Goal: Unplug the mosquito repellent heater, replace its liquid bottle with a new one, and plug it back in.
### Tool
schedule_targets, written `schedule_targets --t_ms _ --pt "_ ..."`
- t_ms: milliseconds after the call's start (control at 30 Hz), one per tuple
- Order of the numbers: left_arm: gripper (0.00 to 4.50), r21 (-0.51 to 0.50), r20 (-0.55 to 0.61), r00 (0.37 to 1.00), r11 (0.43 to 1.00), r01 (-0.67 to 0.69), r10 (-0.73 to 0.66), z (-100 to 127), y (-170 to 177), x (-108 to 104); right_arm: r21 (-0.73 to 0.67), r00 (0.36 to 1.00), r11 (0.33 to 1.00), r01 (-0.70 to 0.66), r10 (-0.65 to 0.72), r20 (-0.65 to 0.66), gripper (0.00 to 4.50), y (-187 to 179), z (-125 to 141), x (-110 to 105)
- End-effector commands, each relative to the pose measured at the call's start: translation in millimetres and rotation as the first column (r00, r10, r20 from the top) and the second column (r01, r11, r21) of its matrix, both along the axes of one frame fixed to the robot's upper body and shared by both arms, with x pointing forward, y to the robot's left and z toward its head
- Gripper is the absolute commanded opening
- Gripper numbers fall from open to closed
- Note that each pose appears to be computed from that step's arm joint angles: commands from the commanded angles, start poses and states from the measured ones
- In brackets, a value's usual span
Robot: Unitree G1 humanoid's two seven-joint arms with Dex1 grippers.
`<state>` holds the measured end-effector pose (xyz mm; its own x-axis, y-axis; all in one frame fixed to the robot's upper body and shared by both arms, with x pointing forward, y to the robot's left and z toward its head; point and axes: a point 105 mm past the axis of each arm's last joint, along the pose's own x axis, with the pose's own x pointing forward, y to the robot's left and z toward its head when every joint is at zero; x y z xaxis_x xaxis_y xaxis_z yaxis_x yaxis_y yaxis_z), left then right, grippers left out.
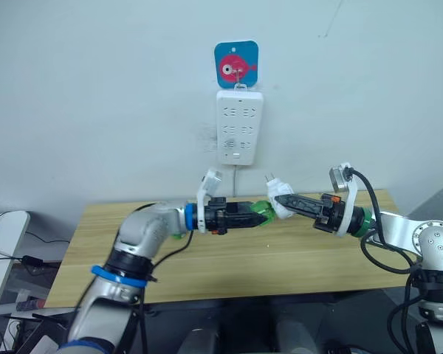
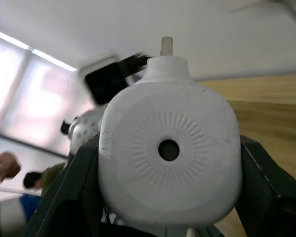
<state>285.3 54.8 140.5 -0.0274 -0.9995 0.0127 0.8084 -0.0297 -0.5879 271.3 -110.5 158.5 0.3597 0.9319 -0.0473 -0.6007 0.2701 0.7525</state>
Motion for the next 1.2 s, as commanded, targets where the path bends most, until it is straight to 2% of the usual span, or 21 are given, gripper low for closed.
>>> schedule_targets --t_ms 33,167,267,367,400,467,500,567,600,667,700,767,867,967,1067,1133,1200 --pt "2.24 -0.030 -0.088 0.996 0.999 0.017 -0.020 5 10 2 -0.017 1.000 1.000 -0.007 0.007 0.025 2.98 -7 2 -3" --pt "2.24 -0.026 -0.001 1.000 1.000 0.011 -0.011 -2 5 2 0.035 0.999 0.998 0.046 -0.046 0.017 2.98 -10 7 5" --pt "3.23 0.033 0.152 0.988 0.999 -0.041 0.036 -15 -2 -4 0.081 0.991 0.987 0.137 -0.137 -0.007 2.98 -15 10 15" --pt "4.23 0.087 0.320 0.945 0.991 -0.104 0.071 -26 -2 -10 0.107 0.981 0.975 0.196 -0.193 -0.034 2.98 -19 11 17" --pt "4.50 0.116 0.425 0.900 0.980 -0.159 0.096 -32 -1 -8 0.115 0.976 0.969 0.217 -0.213 -0.045 2.98 -21 11 18" --pt "4.50 0.124 0.607 0.784 0.960 -0.252 0.127 -38 0 -5 0.131 0.968 0.959 0.250 -0.243 -0.067 2.98 -24 11 19" --pt "4.50 0.094 0.699 0.699 0.949 -0.300 0.152 -36 -1 -3 0.137 0.964 0.955 0.262 -0.254 -0.075 2.98 -25 11 19" --pt "4.50 0.014 0.857 0.479 0.921 -0.389 0.189 -26 -2 4 0.152 0.956 0.945 0.289 -0.277 -0.093 2.98 -25 12 21" --pt "4.50 -0.021 0.940 0.301 0.909 -0.417 0.160 -19 -4 7 0.159 0.954 0.942 0.297 -0.284 -0.101 2.98 -25 12 21" --pt "4.50 -0.078 0.996 0.011 0.909 -0.410 0.090 -10 -9 6 0.166 0.953 0.941 0.296 -0.281 -0.112 2.98 -22 13 21" --pt "4.50 -0.103 0.994 -0.083 0.911 -0.399 0.076 -8 -11 5 0.167 0.954 0.941 0.293 -0.277 -0.115 2.98 -20 13 20" --pt "4.50 -0.156 0.971 -0.230 0.908 -0.390 0.068 -2 -15 8 0.167 0.956 0.943 0.287 -0.269 -0.121 2.98 -17 13 20" --pt "4.50 -0.193 0.939 -0.338 0.909 -0.369 0.062 0 -21 11 0.169 0.956 0.944 0.284 -0.265 -0.124 2.98 -15 15 20" --pt "4.50 -0.206 0.920 -0.387 0.911 -0.357 0.056 -1 -27 14 0.172 0.957 0.944 0.280 -0.261 -0.125 2.98 -13 17 21" --pt "4.50 -0.218 0.904 -0.424 0.911 -0.350 0.054 0 -32 18 0.173 0.959 0.947 0.272 -0.253 -0.125 2.98 -12 18 19" --pt "4.50 -0.212 0.906 -0.420 0.914 -0.345 0.052 -1 -34 19 0.172 0.960 0.948 0.268 -0.249 -0.125 2.98 -11 18 18" --pt "4.12 -0.210 0.905 -0.423 0.920 -0.332 0.054 -2 -35 19 0.170 0.962 0.949 0.264 -0.245 -0.124 2.98 -10 18 17"
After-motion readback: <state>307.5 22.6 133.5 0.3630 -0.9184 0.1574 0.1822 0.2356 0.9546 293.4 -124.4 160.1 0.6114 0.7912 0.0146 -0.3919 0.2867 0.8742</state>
